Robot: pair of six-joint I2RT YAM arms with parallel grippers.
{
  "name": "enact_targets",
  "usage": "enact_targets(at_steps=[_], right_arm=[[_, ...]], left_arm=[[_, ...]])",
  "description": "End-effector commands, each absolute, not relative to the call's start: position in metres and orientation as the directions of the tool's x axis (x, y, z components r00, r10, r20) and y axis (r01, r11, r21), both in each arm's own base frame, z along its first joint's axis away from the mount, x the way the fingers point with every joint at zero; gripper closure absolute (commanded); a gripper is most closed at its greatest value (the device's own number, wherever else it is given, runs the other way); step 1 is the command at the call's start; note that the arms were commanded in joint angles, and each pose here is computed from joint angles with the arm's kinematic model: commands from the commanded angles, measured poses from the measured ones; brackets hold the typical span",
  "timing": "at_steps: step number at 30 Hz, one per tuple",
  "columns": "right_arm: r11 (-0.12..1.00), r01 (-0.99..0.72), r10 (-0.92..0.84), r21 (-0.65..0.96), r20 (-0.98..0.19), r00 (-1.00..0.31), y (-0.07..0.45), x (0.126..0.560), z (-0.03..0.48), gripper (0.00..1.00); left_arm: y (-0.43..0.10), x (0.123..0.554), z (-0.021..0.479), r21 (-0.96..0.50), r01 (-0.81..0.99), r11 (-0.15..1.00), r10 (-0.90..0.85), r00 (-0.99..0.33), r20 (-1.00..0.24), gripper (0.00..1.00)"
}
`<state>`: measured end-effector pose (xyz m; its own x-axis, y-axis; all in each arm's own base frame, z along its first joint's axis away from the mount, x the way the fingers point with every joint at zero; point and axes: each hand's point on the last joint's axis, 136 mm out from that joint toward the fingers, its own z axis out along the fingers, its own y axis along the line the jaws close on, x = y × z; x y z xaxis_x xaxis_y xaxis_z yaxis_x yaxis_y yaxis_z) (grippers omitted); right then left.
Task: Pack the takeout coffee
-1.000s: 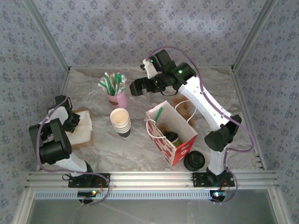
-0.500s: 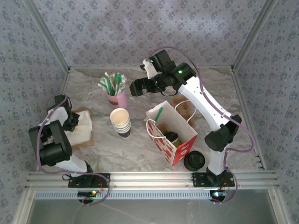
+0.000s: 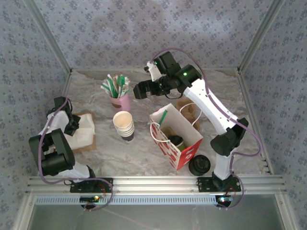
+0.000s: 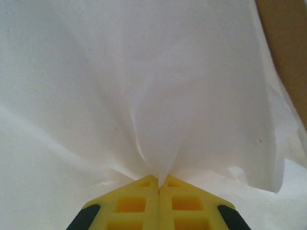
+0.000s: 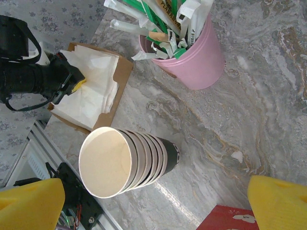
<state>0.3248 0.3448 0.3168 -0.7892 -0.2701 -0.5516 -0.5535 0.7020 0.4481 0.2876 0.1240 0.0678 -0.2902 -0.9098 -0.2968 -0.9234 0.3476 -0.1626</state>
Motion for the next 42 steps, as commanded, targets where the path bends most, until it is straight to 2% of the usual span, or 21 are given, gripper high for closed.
enact_targets(at_steps=[1,8,18,23,28,32,36,42], right_arm=[[0.679,-0.586,-0.278,0.441,-0.585,-0.762,0.343,0.316,0.331,0.0],[0.679,-0.586,-0.28,0.442,-0.582,-0.763,0.344,0.316,0.33,0.0],[0.678,-0.587,-0.283,0.442,-0.58,-0.764,0.344,0.315,0.328,0.0],[0.679,-0.586,-0.282,0.442,-0.58,-0.765,0.344,0.315,0.327,0.0],[0.678,-0.586,-0.283,0.444,-0.578,-0.765,0.345,0.314,0.326,0.0],[0.678,-0.585,-0.284,0.444,-0.576,-0.766,0.345,0.314,0.325,0.0],[0.679,-0.585,-0.285,0.443,-0.575,-0.767,0.345,0.314,0.324,0.0],[0.677,-0.586,-0.285,0.445,-0.575,-0.767,0.345,0.314,0.324,0.0]], left_arm=[[0.131,0.286,0.093,-0.172,-0.917,0.36,-0.894,-0.287,-0.343,1.0],[0.131,0.28,0.114,-0.179,-0.909,0.377,-0.879,-0.29,-0.379,1.0],[0.13,0.281,0.093,-0.154,-0.917,0.369,-0.891,-0.301,-0.341,1.0],[0.127,0.284,0.082,-0.155,-0.917,0.368,-0.897,-0.307,-0.317,0.92],[0.127,0.287,0.082,-0.169,-0.913,0.371,-0.897,-0.305,-0.319,0.81],[0.126,0.288,0.082,-0.173,-0.911,0.373,-0.898,-0.308,-0.315,0.78],[0.126,0.287,0.081,-0.172,-0.91,0.376,-0.897,-0.311,-0.314,0.79],[0.126,0.285,0.084,-0.173,-0.91,0.376,-0.895,-0.308,-0.323,0.87]])
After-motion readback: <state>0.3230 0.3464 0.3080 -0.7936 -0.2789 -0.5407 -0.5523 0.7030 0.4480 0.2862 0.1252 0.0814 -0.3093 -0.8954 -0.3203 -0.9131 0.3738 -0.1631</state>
